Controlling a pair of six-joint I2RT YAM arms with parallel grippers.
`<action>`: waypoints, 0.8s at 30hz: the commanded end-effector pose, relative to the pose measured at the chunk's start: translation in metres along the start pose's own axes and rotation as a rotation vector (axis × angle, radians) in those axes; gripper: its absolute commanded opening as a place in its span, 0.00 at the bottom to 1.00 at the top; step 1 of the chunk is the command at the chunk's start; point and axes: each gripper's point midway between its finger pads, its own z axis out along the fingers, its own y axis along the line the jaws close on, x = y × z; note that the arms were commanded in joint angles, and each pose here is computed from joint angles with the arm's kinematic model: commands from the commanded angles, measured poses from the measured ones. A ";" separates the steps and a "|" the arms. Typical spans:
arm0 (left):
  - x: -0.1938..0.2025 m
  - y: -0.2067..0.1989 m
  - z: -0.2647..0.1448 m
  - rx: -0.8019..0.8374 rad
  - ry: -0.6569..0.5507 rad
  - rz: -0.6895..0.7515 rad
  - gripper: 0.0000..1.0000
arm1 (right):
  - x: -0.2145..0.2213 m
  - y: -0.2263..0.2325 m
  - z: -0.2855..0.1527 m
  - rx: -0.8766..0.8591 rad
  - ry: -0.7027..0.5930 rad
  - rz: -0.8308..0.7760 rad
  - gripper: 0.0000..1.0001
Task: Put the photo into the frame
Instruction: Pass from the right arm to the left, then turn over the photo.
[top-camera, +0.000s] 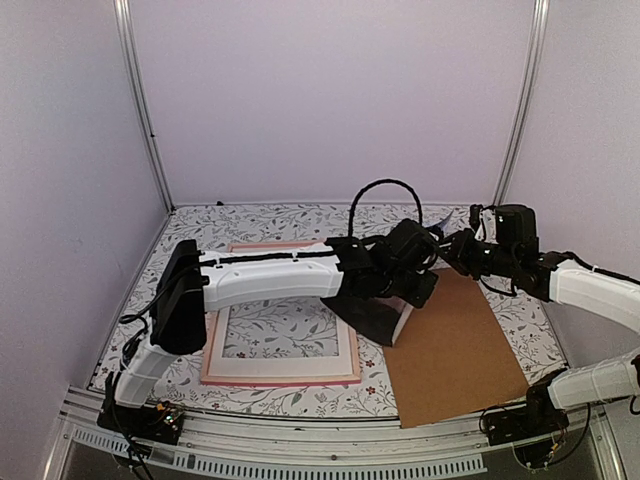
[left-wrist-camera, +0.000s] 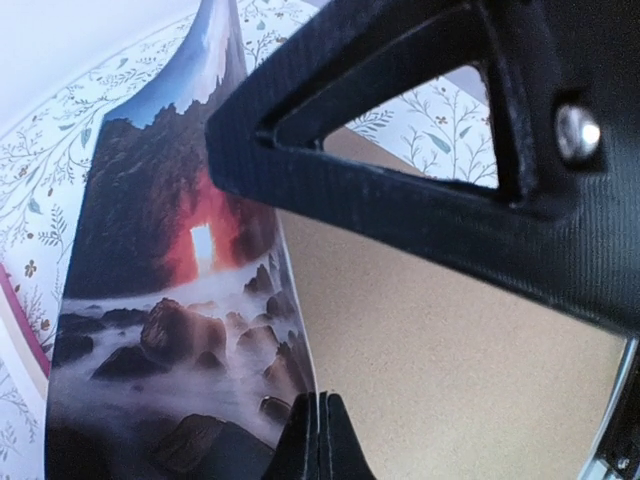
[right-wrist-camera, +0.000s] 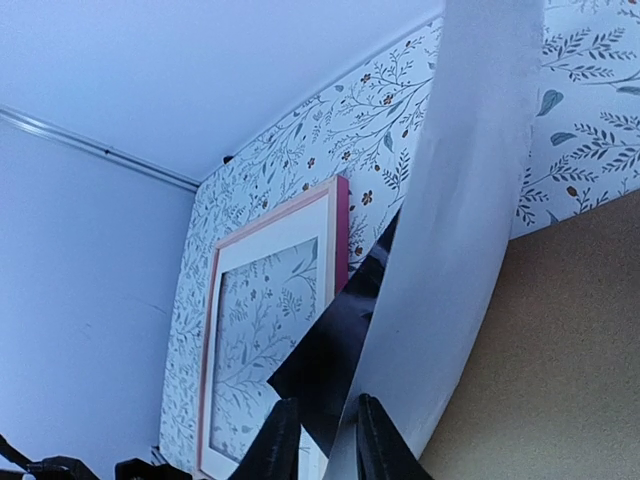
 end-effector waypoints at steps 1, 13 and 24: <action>-0.034 0.014 -0.030 -0.001 -0.064 -0.024 0.00 | -0.014 0.021 -0.004 -0.036 -0.029 -0.039 0.31; -0.075 0.045 -0.083 0.075 -0.167 -0.112 0.00 | -0.054 0.104 -0.048 -0.172 -0.024 -0.193 0.61; -0.133 0.073 -0.202 0.339 -0.409 -0.271 0.00 | -0.103 0.162 -0.114 -0.275 -0.154 -0.344 0.66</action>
